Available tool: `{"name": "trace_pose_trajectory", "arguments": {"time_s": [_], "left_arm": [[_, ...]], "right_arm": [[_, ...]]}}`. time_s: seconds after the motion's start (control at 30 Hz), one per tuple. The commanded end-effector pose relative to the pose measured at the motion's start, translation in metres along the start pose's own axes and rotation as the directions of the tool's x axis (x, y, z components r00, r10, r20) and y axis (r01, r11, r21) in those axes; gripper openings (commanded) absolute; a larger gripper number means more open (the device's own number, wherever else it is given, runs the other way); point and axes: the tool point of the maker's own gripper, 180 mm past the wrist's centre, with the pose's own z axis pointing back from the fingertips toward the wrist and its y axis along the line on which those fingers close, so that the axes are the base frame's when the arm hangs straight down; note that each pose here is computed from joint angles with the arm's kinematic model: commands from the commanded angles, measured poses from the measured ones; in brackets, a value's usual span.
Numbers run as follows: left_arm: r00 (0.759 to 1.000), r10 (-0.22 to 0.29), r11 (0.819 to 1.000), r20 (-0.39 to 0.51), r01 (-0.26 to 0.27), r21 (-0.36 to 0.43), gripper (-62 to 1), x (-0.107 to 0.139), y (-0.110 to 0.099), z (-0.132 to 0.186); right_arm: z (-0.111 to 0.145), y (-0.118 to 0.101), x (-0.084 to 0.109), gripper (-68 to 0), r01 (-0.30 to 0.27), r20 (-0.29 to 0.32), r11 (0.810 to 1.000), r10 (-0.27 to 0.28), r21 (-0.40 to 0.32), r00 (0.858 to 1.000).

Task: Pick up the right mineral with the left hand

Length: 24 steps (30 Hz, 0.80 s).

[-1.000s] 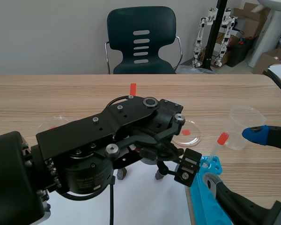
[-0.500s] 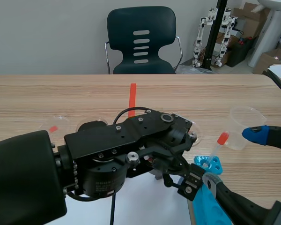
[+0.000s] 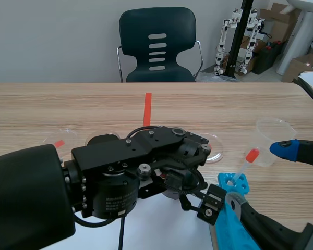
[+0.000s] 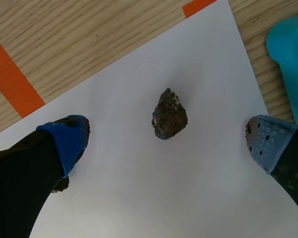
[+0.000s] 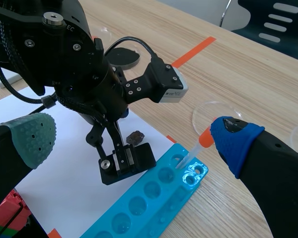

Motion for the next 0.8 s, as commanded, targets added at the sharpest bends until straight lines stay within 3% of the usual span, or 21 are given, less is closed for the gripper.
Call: {"name": "trace_pose_trajectory", "arguments": {"time_s": [0.0,0.13,0.27,0.57,0.67,0.77], "left_arm": [[0.999,-0.002,1.000,0.040,0.003,-0.024,1.4,0.0143,-0.0085,0.0067],[0.999,-0.002,1.000,0.044,0.004,-0.028,1.4,0.0157,-0.0107,0.0075],[0.999,-0.002,1.000,0.051,0.004,-0.030,-9.2,0.0173,-0.0119,0.0079],[0.998,-0.002,1.000,0.055,0.004,-0.029,-22.5,0.0180,-0.0118,0.0079],[0.998,0.001,1.000,0.055,0.001,-0.027,-23.2,0.0180,-0.0113,0.0079],[0.998,0.001,1.000,0.055,0.001,-0.027,-29.2,0.0180,-0.0113,0.0079]], "right_arm": [[-0.0022,-0.0003,0.0104,0.4,0.000,0.039,1.000,0.000,0.001,0.999],[-0.0022,-0.0003,0.0104,0.4,0.000,0.039,1.000,0.000,0.001,0.999],[-0.0022,-0.0003,0.0104,0.4,0.000,0.039,1.000,0.000,0.001,0.999],[-0.0022,-0.0003,0.0104,0.4,0.000,0.039,1.000,0.000,0.001,0.999],[-0.0022,-0.0003,0.0104,0.4,0.000,0.039,1.000,0.000,0.001,0.999],[-0.0022,-0.0003,0.0104,0.4,0.000,0.039,1.000,0.000,0.001,0.999]]}}
